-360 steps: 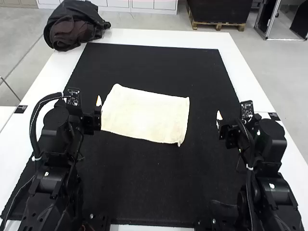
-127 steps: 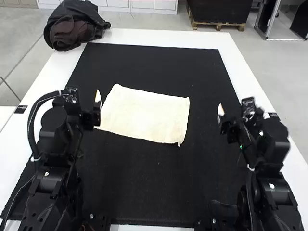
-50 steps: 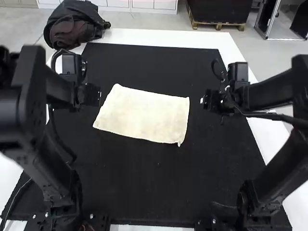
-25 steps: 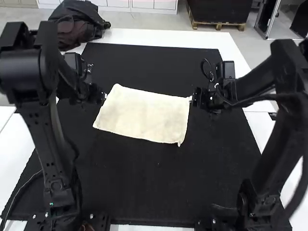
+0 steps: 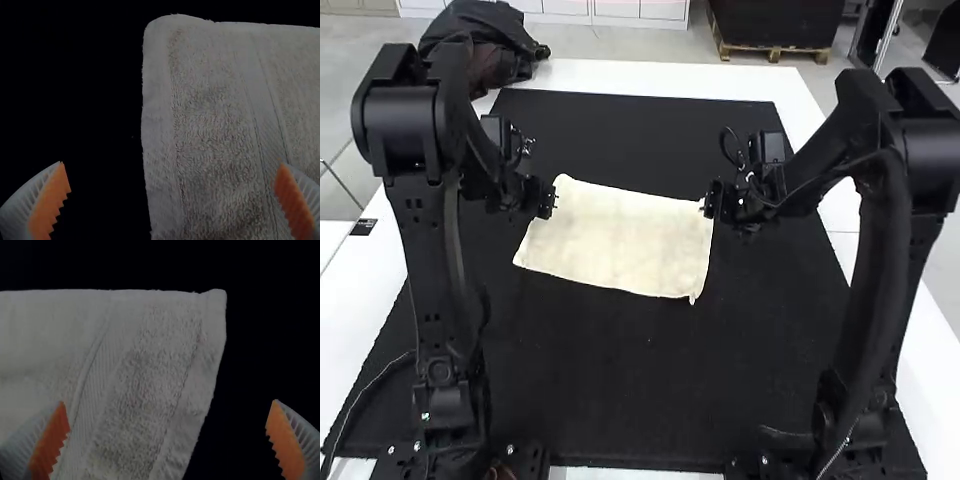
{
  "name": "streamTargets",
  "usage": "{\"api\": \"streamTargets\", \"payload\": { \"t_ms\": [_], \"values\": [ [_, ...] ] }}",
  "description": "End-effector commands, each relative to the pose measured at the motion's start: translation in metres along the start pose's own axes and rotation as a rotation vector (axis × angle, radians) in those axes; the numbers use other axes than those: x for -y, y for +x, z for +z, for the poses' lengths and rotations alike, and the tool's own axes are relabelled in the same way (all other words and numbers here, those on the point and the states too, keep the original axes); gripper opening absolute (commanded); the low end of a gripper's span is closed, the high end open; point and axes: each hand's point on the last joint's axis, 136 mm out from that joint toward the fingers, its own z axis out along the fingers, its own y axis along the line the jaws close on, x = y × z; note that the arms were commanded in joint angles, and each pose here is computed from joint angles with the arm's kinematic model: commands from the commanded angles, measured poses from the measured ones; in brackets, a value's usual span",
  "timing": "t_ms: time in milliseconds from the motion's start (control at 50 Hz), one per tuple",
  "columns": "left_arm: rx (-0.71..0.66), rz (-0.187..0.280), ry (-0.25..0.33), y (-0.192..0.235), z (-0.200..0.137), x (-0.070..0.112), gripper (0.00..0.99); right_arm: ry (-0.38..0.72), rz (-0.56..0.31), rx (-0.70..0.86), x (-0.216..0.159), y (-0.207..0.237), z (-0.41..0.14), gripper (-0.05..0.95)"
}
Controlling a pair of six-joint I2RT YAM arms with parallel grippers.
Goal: Fold the towel.
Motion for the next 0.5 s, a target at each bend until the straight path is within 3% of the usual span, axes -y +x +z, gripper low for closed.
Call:
{"api": "streamTargets", "payload": {
  "t_ms": [0,480],
  "values": [
    [0.039,0.03,0.003,-0.019,0.008,-0.003,0.957,-0.028,0.001,0.025,-0.009,-0.013,0.008,0.91],
    [0.032,0.043,0.007,-0.019,0.038,-0.009,0.956,-0.025,0.008,0.012,-0.002,-0.013,0.037,0.91]
  ]
}}
